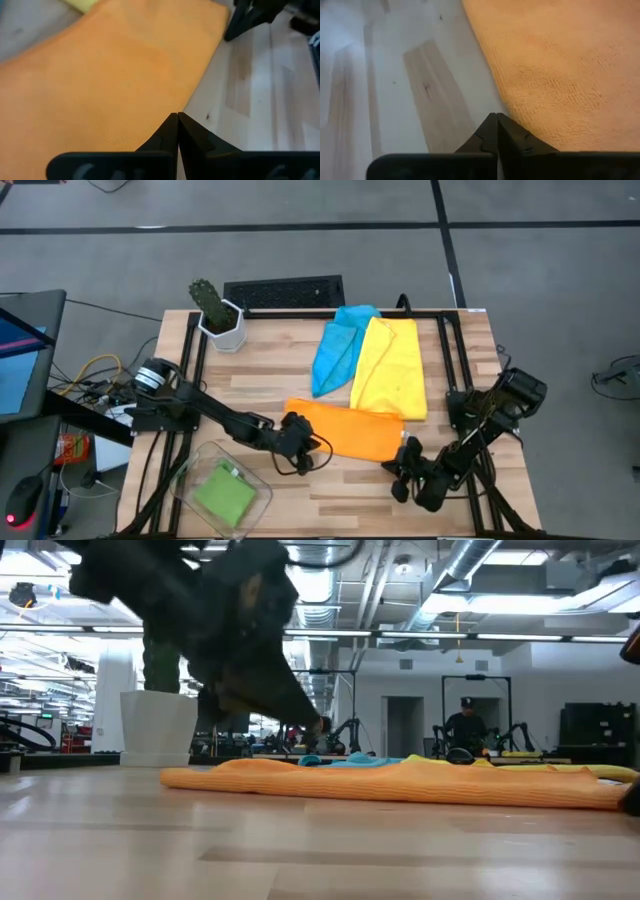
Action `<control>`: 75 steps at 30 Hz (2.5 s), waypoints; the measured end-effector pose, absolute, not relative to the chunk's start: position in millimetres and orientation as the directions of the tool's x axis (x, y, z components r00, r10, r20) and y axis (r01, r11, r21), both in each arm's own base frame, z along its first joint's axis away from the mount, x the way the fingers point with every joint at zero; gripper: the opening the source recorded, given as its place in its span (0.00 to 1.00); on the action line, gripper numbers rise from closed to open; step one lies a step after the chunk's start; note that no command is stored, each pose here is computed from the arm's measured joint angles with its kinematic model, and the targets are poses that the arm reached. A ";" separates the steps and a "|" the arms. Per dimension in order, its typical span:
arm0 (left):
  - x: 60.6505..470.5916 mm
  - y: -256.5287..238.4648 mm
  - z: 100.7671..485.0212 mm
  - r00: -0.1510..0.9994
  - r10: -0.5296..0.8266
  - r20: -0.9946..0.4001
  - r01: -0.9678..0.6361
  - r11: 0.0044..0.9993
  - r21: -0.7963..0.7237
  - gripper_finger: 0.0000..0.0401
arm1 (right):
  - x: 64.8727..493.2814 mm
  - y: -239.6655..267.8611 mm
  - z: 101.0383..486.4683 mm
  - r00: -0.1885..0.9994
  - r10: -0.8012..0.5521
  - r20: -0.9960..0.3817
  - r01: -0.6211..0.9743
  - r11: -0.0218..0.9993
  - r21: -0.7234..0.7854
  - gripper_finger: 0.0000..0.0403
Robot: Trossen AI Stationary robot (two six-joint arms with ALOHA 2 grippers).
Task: Fold microfiber towels
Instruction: Fold the orange microfiber towel
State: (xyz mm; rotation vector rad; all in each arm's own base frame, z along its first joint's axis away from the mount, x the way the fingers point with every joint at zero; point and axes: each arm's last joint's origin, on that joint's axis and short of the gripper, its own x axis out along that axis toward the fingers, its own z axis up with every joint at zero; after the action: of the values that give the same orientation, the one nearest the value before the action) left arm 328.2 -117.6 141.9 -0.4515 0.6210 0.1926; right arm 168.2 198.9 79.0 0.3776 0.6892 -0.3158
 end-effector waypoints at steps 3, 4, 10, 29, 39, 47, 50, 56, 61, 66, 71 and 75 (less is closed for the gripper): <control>330.5 -116.4 137.0 0.780 0.038 -0.625 -0.315 0.887 -0.339 0.00 | 168.6 199.8 87.3 0.724 -0.128 -0.678 0.408 0.872 0.271 0.07; 331.6 -116.1 137.0 0.777 0.041 -0.628 -0.316 0.888 -0.334 0.00 | 168.0 201.0 94.5 0.718 -0.096 -0.690 0.389 0.877 0.282 0.07; 331.1 -110.1 134.4 0.755 0.067 -0.652 -0.335 0.895 -0.296 0.00 | 158.9 199.2 160.0 0.676 0.013 -0.737 0.253 0.935 0.249 0.04; 333.1 -105.5 135.0 0.759 0.077 -0.647 -0.349 0.887 -0.304 0.00 | 174.6 179.7 162.1 0.390 -0.134 -0.911 0.091 0.990 -0.107 0.25; 332.9 -105.4 134.8 0.757 0.078 -0.649 -0.349 0.888 -0.300 0.00 | 183.6 188.5 122.6 0.320 -0.227 -0.920 0.068 0.974 -0.217 0.25; 332.9 -105.4 134.9 0.757 0.077 -0.649 -0.346 0.889 -0.298 0.00 | 179.3 186.9 168.1 0.400 -0.148 -0.905 0.075 0.989 -0.129 0.25; 332.9 -105.4 134.8 0.757 0.078 -0.648 -0.347 0.889 -0.298 0.00 | 181.2 186.2 177.7 0.486 -0.152 -0.861 0.117 0.987 -0.108 0.26; 332.8 -105.4 134.7 0.756 0.073 -0.651 -0.345 0.889 -0.301 0.00 | 186.5 188.6 167.3 0.473 -0.167 -0.865 0.107 0.986 -0.131 0.36; 332.8 -105.5 134.7 0.756 0.073 -0.650 -0.348 0.887 -0.305 0.01 | 188.8 196.7 149.7 0.403 -0.132 -0.905 0.059 0.991 -0.118 0.50; 332.6 -105.3 134.5 0.755 0.074 -0.652 -0.358 0.880 -0.314 0.02 | 189.3 197.5 130.4 0.354 -0.200 -0.914 0.068 0.980 -0.188 0.57; 332.5 -105.2 134.3 0.753 0.075 -0.654 -0.358 0.880 -0.311 0.02 | 192.1 198.1 123.1 0.338 -0.216 -0.916 0.088 0.976 -0.198 0.54; 332.4 -105.2 134.3 0.752 0.076 -0.655 -0.359 0.880 -0.311 0.02 | 192.1 198.6 119.7 0.317 -0.209 -0.925 0.118 0.977 -0.180 0.42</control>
State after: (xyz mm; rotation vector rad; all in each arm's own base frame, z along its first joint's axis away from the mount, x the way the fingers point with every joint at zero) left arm 332.4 -105.2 134.3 -0.4406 0.6828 0.2459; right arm 192.1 198.6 119.7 -0.0839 1.2296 -0.2155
